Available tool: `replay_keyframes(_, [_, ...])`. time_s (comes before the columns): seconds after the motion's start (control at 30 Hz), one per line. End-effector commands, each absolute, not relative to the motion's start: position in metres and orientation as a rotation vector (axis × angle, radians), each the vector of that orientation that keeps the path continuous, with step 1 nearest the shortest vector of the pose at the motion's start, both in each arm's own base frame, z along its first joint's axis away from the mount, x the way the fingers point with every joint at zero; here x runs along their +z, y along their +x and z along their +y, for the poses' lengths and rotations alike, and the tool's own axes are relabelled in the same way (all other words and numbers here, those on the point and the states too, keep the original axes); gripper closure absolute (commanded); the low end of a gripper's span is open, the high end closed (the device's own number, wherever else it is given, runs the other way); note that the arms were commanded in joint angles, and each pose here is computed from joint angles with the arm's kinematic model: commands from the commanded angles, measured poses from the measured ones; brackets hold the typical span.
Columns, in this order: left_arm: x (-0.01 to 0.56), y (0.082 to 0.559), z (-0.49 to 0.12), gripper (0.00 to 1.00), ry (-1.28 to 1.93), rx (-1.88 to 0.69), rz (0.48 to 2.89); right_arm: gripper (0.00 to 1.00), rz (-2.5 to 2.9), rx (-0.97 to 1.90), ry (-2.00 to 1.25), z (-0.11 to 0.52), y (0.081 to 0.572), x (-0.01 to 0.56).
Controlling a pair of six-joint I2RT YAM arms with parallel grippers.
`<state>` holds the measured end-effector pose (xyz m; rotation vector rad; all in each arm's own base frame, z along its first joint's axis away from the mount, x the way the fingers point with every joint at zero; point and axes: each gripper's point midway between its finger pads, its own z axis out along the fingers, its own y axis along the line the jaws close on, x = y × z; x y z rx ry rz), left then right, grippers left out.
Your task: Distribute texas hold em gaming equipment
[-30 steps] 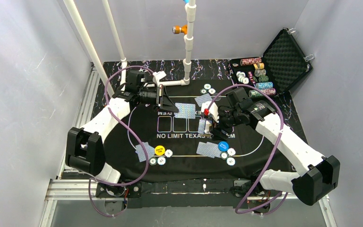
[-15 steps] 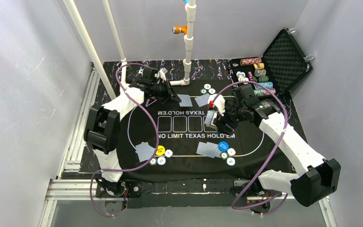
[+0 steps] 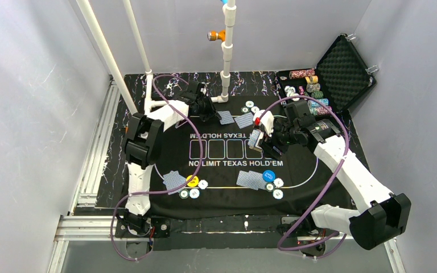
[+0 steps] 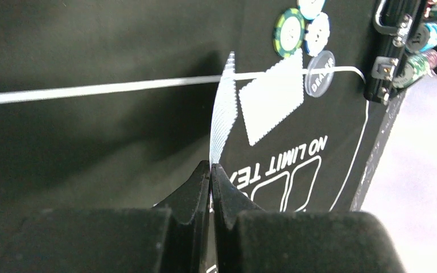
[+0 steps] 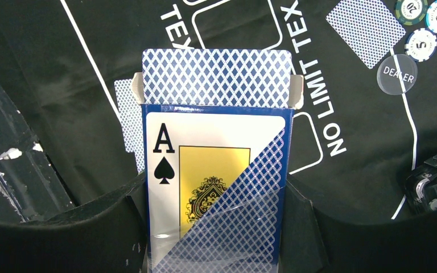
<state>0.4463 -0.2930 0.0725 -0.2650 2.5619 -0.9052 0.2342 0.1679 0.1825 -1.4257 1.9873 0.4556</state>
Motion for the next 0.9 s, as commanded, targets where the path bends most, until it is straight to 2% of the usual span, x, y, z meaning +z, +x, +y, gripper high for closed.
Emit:
replay_keyframes(0.0, [0.072,0.462,-0.299,1.0,-0.259,-0.875,2.537,0.99,1.91,0.47,-1.408,0.176,0.241,0.201])
replay_keyframes(0.7, [0.057,0.485,-0.357,0.99,-0.161,-1.083,2.492,0.99,1.926,0.497,-1.428,0.176,0.236,0.192])
replay_keyframes(0.77, [0.056,0.486,-0.358,0.94,-0.163,-1.081,2.502,0.99,1.926,0.498,-1.429,0.177,0.236,0.192])
replay_keyframes(0.87, [0.06,0.487,-0.358,0.76,-0.164,-1.077,2.501,0.99,1.924,0.503,-1.429,0.177,0.236,0.192])
